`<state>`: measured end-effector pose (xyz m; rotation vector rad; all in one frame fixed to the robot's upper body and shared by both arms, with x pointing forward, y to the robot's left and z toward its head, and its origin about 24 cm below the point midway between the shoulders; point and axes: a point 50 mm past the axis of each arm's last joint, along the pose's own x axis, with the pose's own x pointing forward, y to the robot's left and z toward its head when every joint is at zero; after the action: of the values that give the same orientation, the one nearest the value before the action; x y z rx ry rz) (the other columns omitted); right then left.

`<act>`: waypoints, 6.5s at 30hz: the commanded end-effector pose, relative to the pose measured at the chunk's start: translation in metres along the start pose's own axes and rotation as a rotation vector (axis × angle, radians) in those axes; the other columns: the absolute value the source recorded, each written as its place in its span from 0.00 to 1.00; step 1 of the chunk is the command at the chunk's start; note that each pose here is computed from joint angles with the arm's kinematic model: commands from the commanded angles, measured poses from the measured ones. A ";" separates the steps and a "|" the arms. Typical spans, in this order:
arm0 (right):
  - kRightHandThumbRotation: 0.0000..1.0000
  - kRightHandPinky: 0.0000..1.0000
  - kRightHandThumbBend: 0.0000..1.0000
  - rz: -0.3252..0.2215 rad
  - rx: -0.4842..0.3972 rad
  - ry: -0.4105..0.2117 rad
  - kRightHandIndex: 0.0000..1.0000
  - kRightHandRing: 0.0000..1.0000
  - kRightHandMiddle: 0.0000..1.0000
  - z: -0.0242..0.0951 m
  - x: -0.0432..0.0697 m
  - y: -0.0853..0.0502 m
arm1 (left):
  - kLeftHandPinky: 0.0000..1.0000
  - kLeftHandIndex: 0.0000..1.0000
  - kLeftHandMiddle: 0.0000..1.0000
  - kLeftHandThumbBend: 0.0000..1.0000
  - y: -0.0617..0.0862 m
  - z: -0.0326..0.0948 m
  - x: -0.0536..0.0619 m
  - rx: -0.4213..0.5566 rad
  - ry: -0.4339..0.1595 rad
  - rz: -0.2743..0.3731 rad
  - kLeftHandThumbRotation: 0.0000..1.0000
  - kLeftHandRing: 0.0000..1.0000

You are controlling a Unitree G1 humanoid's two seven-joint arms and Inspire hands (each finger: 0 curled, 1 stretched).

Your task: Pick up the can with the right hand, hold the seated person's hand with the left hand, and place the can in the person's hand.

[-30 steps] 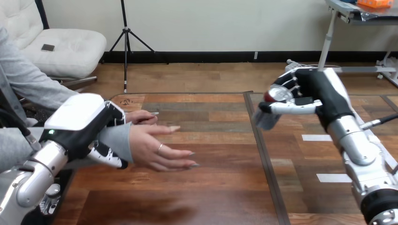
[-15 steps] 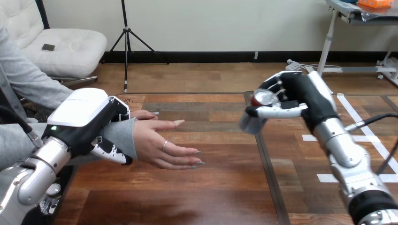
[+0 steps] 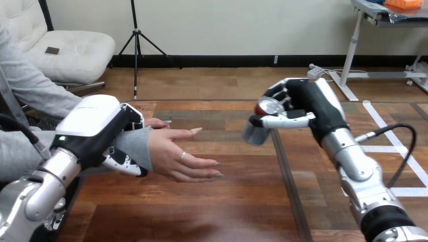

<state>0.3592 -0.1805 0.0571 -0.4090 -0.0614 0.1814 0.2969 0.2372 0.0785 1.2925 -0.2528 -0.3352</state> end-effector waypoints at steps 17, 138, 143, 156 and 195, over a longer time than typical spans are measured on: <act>0.00 0.32 0.88 0.031 -0.016 -0.238 0.43 0.35 0.41 0.056 0.020 0.021 | 0.19 0.29 0.28 0.79 0.047 0.040 0.037 -0.044 -0.161 0.227 0.00 0.23; 0.47 0.55 0.83 0.213 0.074 -0.291 0.65 0.61 0.63 0.072 0.003 0.055 | 0.36 0.54 0.53 0.75 0.046 0.056 0.041 -0.004 -0.136 0.224 0.17 0.47; 0.59 0.59 0.83 0.203 0.063 -0.300 0.69 0.65 0.66 0.071 0.003 0.051 | 0.43 0.60 0.60 0.76 0.045 0.056 0.036 -0.014 -0.138 0.231 0.24 0.55; 0.77 0.60 0.80 0.163 0.096 -0.311 0.72 0.68 0.70 0.069 0.002 0.040 | 0.50 0.64 0.66 0.75 0.044 0.054 0.023 -0.059 -0.135 0.260 0.30 0.62; 1.00 0.65 0.86 0.069 0.245 -0.308 0.77 0.77 0.78 0.034 -0.022 0.009 | 0.62 0.73 0.78 0.53 0.025 0.026 -0.034 -0.580 -0.141 0.353 0.28 0.76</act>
<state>0.3364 -0.1545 0.0796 -0.1534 -0.2779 0.3220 0.2636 0.2295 0.1063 0.7373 -0.4052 -0.1982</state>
